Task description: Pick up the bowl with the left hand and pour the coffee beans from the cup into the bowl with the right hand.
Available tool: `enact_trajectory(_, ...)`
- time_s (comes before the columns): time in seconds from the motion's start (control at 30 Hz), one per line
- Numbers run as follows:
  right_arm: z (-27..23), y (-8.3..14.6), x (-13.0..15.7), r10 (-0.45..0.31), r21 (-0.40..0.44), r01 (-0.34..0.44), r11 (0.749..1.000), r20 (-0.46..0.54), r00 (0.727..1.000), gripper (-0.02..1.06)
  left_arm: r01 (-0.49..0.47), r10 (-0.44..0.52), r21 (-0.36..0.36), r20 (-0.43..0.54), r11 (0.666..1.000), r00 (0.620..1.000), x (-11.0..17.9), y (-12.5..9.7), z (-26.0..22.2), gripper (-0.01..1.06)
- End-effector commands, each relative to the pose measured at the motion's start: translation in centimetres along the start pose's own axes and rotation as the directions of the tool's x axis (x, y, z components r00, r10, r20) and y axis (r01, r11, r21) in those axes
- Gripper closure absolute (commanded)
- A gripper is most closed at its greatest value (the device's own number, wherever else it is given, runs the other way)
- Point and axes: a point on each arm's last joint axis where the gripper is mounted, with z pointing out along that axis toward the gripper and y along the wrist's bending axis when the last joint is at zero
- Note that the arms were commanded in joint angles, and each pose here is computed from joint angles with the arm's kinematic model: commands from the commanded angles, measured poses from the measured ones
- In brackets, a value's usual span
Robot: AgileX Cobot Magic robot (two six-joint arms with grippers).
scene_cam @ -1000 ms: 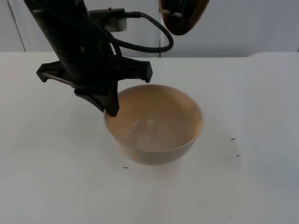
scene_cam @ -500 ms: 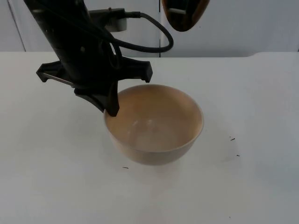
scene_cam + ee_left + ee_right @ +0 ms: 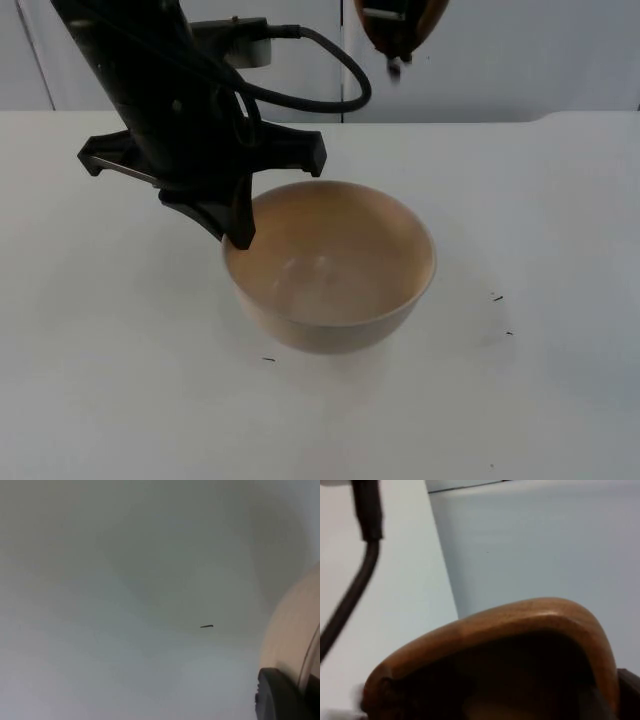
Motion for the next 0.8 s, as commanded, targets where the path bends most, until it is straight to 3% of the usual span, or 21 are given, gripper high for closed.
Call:
enact_trajectory(0.0,-0.4,-0.5,0.0,-0.012,0.032,0.011,0.999,0.011,1.000,1.04,-0.004,0.003,0.012,0.019,1.000,1.000,-0.1,-0.4,-0.3,1.05)
enact_trajectory(0.77,-1.6,0.0,-0.7,-0.036,0.052,0.034,0.998,0.042,0.998,1.04,-0.002,0.002,0.013,0.017,1.000,1.000,-0.1,-0.4,-0.3,1.05)
